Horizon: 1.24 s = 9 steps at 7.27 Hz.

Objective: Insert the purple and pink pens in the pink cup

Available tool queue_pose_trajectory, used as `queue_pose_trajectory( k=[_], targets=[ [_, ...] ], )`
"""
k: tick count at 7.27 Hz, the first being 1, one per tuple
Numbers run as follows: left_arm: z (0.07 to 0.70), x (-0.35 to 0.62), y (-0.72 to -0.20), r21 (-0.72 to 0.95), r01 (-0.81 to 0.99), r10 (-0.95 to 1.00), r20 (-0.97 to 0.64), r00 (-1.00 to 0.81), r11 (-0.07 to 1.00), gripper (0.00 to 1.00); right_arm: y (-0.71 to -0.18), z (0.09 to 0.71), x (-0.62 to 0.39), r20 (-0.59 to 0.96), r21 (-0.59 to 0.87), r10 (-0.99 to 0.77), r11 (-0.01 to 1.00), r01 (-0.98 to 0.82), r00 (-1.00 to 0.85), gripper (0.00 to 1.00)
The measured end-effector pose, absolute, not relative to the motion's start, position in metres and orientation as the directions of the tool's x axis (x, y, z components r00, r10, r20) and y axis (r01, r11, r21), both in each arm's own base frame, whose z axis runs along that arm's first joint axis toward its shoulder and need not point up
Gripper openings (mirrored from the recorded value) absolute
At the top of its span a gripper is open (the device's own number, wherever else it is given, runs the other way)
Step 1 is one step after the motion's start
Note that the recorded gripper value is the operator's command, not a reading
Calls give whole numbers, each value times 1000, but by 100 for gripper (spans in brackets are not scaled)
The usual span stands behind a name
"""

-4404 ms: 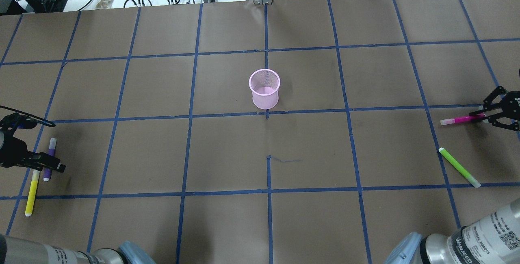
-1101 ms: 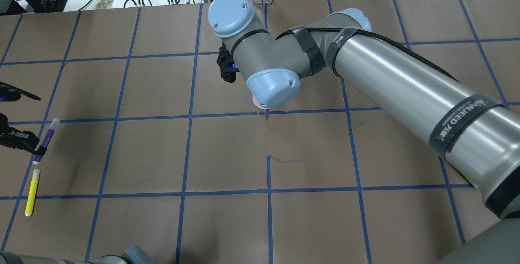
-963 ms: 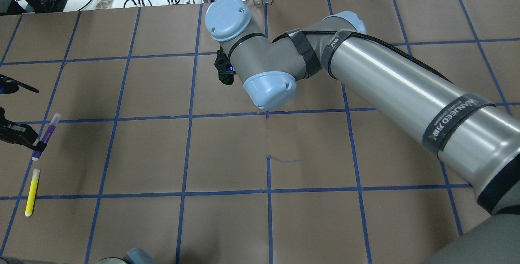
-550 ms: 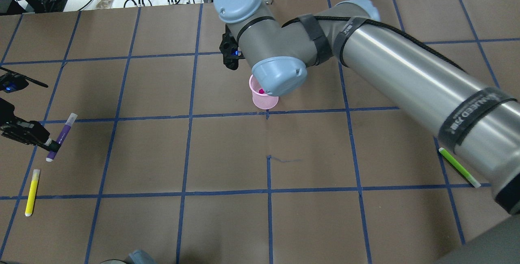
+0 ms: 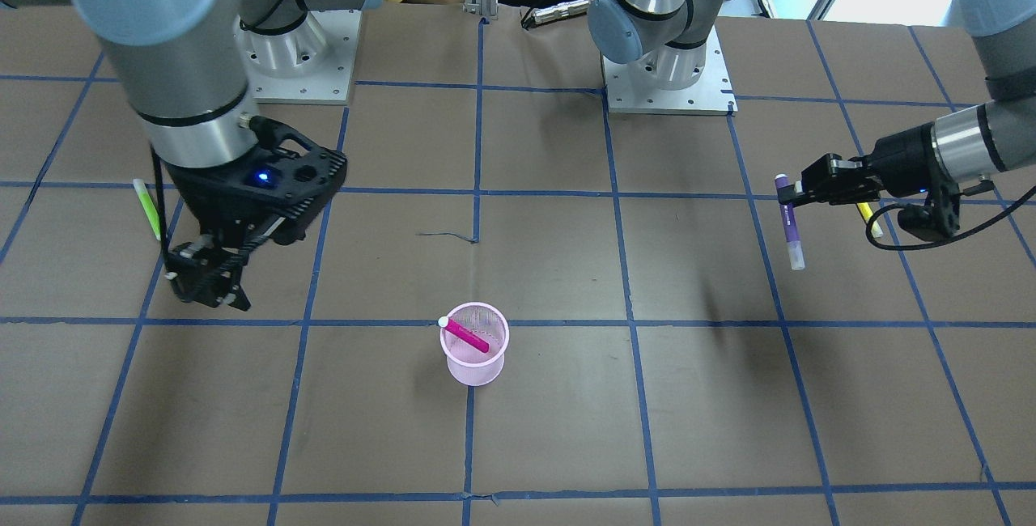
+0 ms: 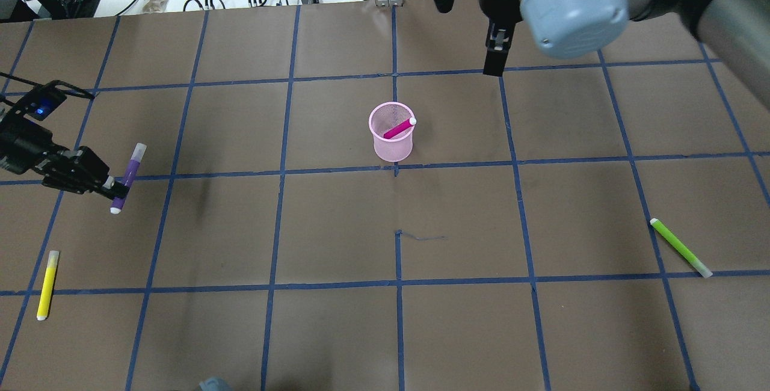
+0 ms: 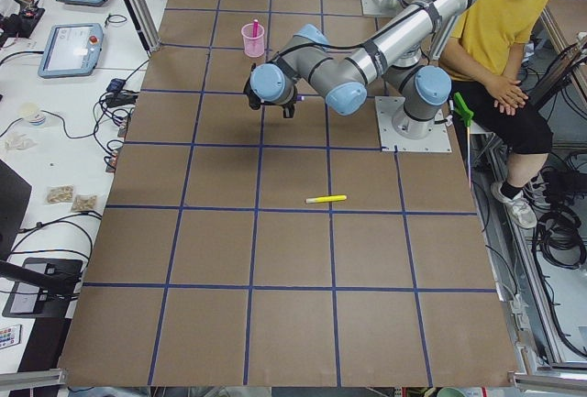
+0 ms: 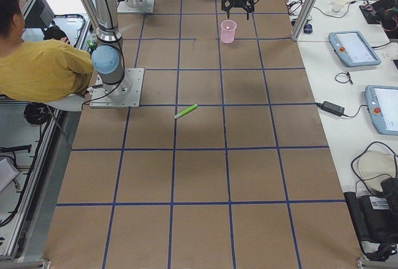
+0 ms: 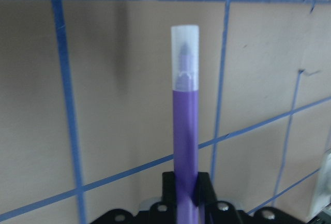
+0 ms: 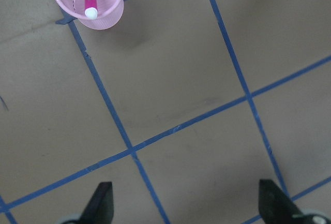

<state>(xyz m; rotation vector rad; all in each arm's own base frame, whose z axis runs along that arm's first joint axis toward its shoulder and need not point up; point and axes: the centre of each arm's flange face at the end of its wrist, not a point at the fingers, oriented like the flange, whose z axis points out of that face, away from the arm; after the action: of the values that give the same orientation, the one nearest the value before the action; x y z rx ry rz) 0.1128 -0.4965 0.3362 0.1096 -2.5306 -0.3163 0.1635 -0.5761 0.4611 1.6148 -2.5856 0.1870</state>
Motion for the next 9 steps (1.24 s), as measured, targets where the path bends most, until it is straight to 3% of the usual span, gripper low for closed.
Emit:
queue_pose_trajectory(
  k=[2,4,6,9],
  targets=[
    [350,14,-515,383,-130,-321,491,-810,915,0,-537,484,141,86,-115,-667,732,-672,-740,100],
    [346,-73,-520,501,-178,-461,525,-716,847,0,-507,496,141,49,-143,-347,926,-350,-937,100],
    [329,-128,-526,562,-129,-500,581,-642,817,0,-495,502,147,37,-149,-111,982,-115,-993,100],
    [279,-154,-559,639,-84,-609,673,-420,765,0,-486,496,170,109,-132,-33,990,-47,-993,100]
  ],
)
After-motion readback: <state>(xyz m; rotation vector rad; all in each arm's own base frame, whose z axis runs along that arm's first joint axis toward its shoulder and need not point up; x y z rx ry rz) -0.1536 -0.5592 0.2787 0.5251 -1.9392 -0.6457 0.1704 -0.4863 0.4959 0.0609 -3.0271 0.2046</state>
